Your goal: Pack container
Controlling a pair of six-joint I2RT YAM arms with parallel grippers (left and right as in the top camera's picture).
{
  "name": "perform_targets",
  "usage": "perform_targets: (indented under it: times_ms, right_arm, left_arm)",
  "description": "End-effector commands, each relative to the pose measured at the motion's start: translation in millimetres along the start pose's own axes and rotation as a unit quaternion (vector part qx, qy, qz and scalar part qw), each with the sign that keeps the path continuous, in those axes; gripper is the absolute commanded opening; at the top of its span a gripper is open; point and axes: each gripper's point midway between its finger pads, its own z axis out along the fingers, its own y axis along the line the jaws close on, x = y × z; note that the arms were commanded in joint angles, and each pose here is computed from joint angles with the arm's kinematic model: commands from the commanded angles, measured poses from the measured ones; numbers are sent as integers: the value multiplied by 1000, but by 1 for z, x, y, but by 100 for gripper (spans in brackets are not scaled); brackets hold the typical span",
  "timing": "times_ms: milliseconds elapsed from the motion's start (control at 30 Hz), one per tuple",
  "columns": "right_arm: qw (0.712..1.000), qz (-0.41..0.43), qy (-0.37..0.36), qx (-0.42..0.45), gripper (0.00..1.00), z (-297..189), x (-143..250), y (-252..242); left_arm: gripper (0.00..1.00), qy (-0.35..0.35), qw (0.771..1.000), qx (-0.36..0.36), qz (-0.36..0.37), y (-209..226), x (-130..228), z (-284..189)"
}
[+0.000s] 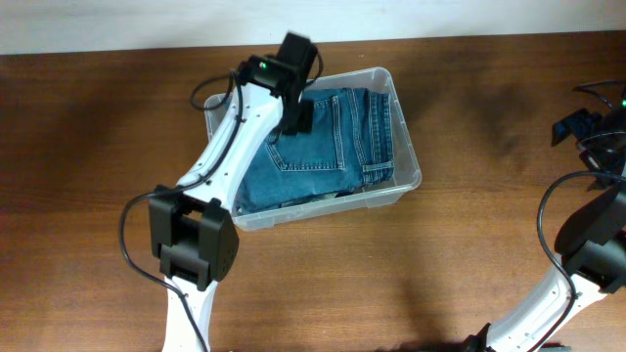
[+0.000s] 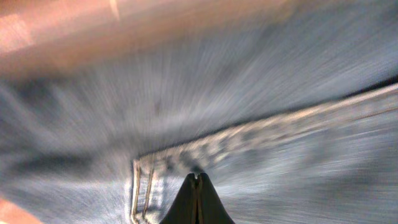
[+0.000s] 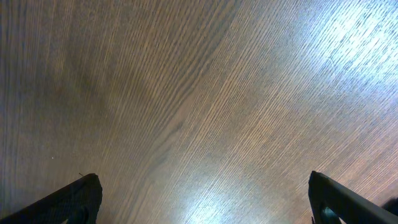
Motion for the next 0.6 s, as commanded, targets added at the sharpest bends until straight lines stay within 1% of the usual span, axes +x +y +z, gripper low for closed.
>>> perform_targets:
  times_ms: [0, 100, 133, 200, 333, 567]
  right_arm:
    - [1000, 5, -11, 2, 98, -7, -1, -3]
    - [1000, 5, -11, 2, 98, -7, -1, -3]
    - [1000, 5, -11, 2, 98, -7, -1, -3]
    - [1000, 5, -11, 2, 98, -7, -1, -3]
    - [1000, 5, -11, 2, 98, -7, -1, -3]
    - [1000, 5, -11, 2, 98, -7, -1, -3]
  left_arm:
    - [1, -81, 996, 37, 5, -17, -41, -43]
    - [1, -130, 990, 55, 7, -29, -63, -61]
    - [1, -149, 986, 71, 14, -41, -70, -64]
    - [1, -159, 983, 89, 25, -55, -75, -62]
    - [1, -158, 979, 124, 44, -87, -76, -43]
    - [1, -148, 977, 135, 67, -123, -70, 2]
